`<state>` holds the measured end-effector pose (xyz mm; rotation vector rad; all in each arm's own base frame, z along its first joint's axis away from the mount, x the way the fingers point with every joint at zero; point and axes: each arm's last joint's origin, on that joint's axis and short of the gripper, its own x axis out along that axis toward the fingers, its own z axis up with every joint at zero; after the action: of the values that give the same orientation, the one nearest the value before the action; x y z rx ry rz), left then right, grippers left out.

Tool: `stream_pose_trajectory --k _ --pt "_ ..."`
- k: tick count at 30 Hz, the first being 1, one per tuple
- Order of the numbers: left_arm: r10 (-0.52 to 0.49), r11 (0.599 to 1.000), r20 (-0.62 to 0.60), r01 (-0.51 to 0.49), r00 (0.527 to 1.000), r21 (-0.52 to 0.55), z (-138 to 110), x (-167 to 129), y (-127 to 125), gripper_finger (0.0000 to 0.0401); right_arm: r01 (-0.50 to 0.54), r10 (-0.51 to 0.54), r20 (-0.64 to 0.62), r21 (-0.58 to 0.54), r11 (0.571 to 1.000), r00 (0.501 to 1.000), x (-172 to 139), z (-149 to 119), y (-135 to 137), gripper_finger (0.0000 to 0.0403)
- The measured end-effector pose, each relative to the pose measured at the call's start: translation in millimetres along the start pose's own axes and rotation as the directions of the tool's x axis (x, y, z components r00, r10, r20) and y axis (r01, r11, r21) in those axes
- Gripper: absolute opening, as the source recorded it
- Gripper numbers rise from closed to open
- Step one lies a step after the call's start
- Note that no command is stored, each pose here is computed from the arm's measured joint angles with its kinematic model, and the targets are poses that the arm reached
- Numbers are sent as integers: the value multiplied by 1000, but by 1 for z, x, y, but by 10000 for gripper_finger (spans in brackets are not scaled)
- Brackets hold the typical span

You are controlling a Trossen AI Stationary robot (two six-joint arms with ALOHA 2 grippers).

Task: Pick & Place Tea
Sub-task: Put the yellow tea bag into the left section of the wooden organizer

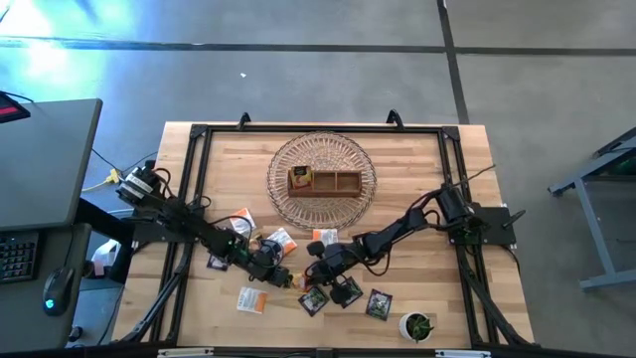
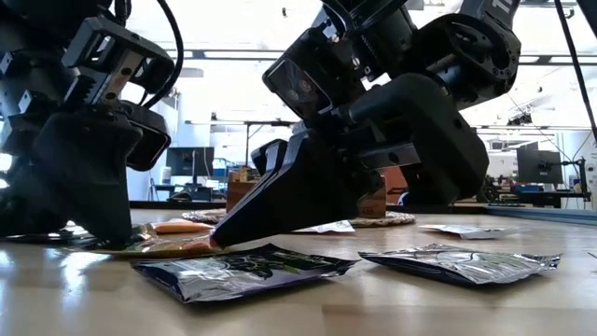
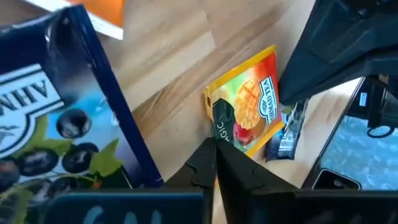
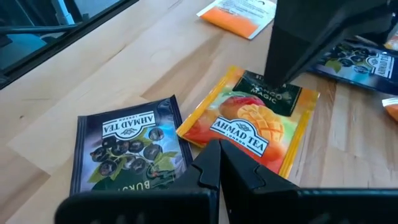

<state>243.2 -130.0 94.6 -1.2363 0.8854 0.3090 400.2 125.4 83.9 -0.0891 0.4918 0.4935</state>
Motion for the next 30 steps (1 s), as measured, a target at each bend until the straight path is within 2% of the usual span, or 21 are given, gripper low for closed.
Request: stream_pose_trajectory --k 5,11,17,21,25,30 --pt "-2 999 6 2 1000 54 6 0 -1 3 0 0 2 -1 1000 1000 0 0 0 1" --pt "-15 983 4 14 1000 184 17 -4 -10 1 19 -19 -3 0 1000 1000 -1 2 0 3" --pt "15 947 -19 -8 1000 321 19 -5 -13 1 38 -38 9 3 999 999 -2 5 -1 2" --pt "24 943 -41 -9 999 332 23 -3 -11 3 38 -38 -3 7 999 999 -2 4 -1 1" --pt "14 940 -104 22 994 340 32 -3 -10 31 35 -35 -9 24 999 999 -2 3 0 2" --pt "-1 942 -157 54 988 333 44 -4 -10 89 23 -23 -14 6 1000 1000 -1 3 5 2"
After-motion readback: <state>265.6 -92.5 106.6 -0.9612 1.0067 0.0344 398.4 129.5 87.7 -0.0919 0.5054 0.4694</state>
